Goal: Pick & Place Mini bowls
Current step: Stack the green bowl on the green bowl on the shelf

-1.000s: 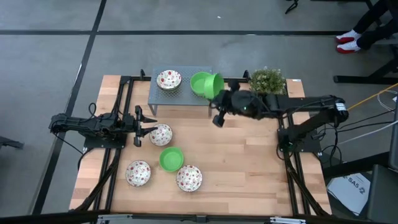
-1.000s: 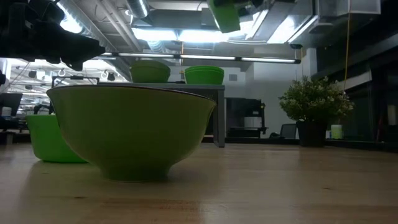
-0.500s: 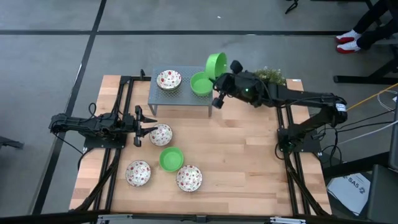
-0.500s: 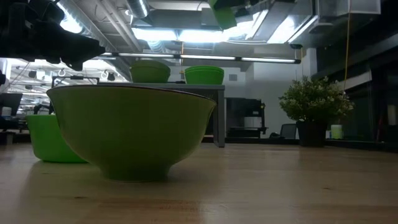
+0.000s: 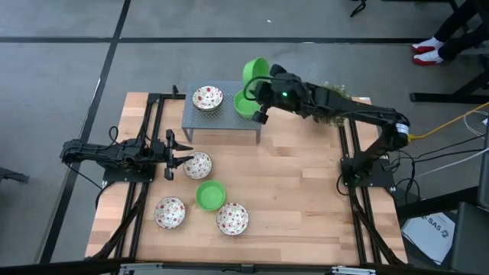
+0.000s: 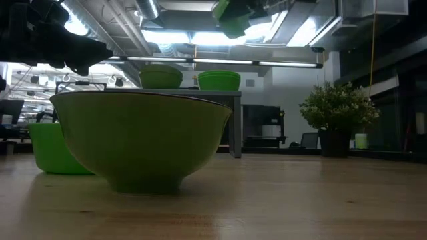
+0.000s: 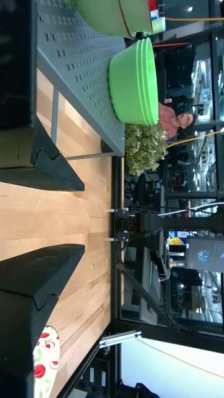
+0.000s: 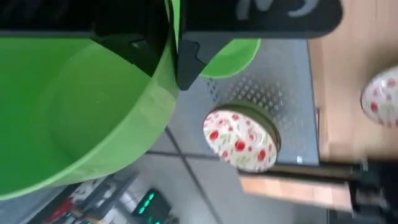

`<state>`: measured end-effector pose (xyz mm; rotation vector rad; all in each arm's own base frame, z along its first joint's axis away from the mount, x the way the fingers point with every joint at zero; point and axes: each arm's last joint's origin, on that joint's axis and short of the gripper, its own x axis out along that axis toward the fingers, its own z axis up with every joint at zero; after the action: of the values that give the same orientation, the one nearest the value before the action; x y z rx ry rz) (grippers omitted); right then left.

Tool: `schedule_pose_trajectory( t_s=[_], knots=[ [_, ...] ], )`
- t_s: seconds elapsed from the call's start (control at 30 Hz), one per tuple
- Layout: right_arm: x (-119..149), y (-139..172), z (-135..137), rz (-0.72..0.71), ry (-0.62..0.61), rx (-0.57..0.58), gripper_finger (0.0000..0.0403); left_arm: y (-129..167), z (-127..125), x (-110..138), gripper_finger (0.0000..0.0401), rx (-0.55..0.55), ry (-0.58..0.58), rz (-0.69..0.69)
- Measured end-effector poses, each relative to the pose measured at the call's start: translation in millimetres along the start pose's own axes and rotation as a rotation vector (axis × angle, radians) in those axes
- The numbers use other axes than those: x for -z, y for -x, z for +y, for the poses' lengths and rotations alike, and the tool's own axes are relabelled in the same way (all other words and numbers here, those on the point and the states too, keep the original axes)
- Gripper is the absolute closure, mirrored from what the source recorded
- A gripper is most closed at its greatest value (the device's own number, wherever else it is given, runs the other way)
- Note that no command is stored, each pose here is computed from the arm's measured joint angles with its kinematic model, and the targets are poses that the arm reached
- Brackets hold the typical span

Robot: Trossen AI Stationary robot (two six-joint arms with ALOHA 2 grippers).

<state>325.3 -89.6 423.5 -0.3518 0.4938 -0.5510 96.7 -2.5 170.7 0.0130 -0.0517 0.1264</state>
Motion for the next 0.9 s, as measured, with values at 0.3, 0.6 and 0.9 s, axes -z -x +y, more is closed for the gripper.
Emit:
schedule_pose_trajectory(
  t_s=[0.3, 0.6, 0.9],
  knots=[
    [-14, -29, -4, 0.143, 0.120, -0.117, 0.0389, 0, 0, 0, 0.0258, 0.000, 0.000, 0.000],
    [-11, -51, -6, 0.232, 0.176, -0.242, 0.0389, 0, 0, 0, 0.0258, 0.000, 0.000, 0.000],
    [-2, -59, -1, 0.292, 0.238, -0.323, 0.0389, 0, 0, 0, 0.0258, 0.000, 0.000, 0.000]
  ],
)
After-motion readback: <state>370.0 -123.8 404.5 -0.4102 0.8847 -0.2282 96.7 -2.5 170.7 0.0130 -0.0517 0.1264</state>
